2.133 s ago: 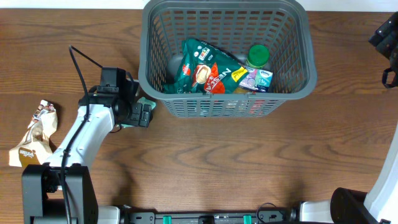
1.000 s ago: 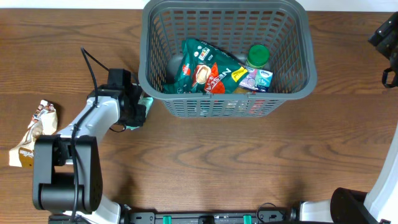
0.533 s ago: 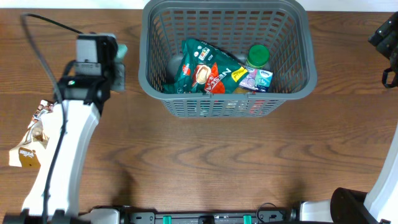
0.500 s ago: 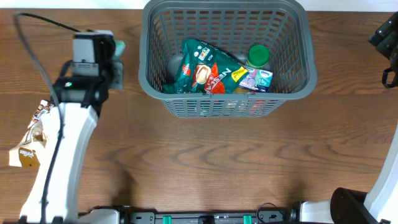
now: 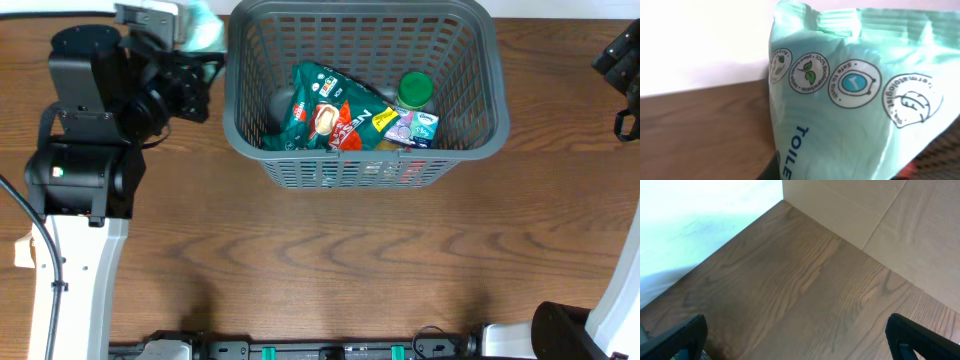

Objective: Pack container
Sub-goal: 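Lift the wipes pouch and lower it into the basket's left side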

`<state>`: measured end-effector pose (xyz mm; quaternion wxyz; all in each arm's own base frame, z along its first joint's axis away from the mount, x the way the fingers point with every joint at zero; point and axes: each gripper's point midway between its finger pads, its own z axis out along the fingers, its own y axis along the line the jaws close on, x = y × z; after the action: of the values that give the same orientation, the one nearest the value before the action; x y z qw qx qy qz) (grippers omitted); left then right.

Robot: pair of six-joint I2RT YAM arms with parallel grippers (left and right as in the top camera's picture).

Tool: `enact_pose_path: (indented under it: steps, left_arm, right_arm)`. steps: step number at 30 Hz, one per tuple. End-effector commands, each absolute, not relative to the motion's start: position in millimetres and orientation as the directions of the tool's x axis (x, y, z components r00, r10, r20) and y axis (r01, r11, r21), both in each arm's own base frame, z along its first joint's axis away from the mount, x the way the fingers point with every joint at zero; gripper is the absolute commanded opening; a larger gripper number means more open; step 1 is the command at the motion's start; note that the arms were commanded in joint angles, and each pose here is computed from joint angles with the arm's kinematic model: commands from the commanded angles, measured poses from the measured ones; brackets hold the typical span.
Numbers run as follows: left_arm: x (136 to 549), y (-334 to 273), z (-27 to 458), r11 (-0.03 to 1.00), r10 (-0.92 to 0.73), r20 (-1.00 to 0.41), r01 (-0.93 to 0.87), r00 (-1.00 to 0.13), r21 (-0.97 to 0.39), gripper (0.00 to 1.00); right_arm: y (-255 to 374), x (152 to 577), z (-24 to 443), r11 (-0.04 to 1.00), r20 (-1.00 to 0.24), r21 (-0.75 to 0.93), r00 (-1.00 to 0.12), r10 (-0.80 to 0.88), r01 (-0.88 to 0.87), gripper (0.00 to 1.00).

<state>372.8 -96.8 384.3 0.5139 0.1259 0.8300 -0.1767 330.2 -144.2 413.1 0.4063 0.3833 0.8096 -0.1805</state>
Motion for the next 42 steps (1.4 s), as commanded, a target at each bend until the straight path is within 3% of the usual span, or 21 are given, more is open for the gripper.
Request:
enact_pose_path:
  steps: [1, 10, 23, 34, 42]
  left_arm:
    - [354.9, -138.6, 414.1, 0.813, 0.032, -0.925, 0.548, -0.380, -0.197, 0.06]
    - [356.7, -190.7, 404.3, 0.798, 0.093, -0.927, 0.584, -0.363, -0.148, 0.06]
    - [416.2, -198.1, 311.8, 0.930, 0.040, -0.814, 0.320, -0.579, -0.181, 0.06]
    - [431.8, -198.9, 227.2, 0.956, 0.111, -0.677, 0.264, -0.728, -0.128, 0.06]
    - [433.0, -198.9, 217.9, 0.957, 0.117, -0.660, 0.261, -0.742, -0.124, 0.06]
  right_arm:
    - [-146.7, 327.8, 414.0, 0.628, -0.799, 0.022, -0.364, 0.479, 0.778, 0.99]
    - [-146.5, 327.9, 413.8, 0.629, -0.798, 0.023, -0.364, 0.480, 0.777, 0.99]
    - [-146.5, 327.9, 413.8, 0.629, -0.798, 0.023, -0.365, 0.480, 0.777, 0.99]
    - [-146.5, 327.9, 413.8, 0.629, -0.798, 0.023, -0.365, 0.480, 0.777, 0.99]
    - [-146.5, 327.9, 413.8, 0.629, -0.798, 0.023, -0.365, 0.480, 0.777, 0.99]
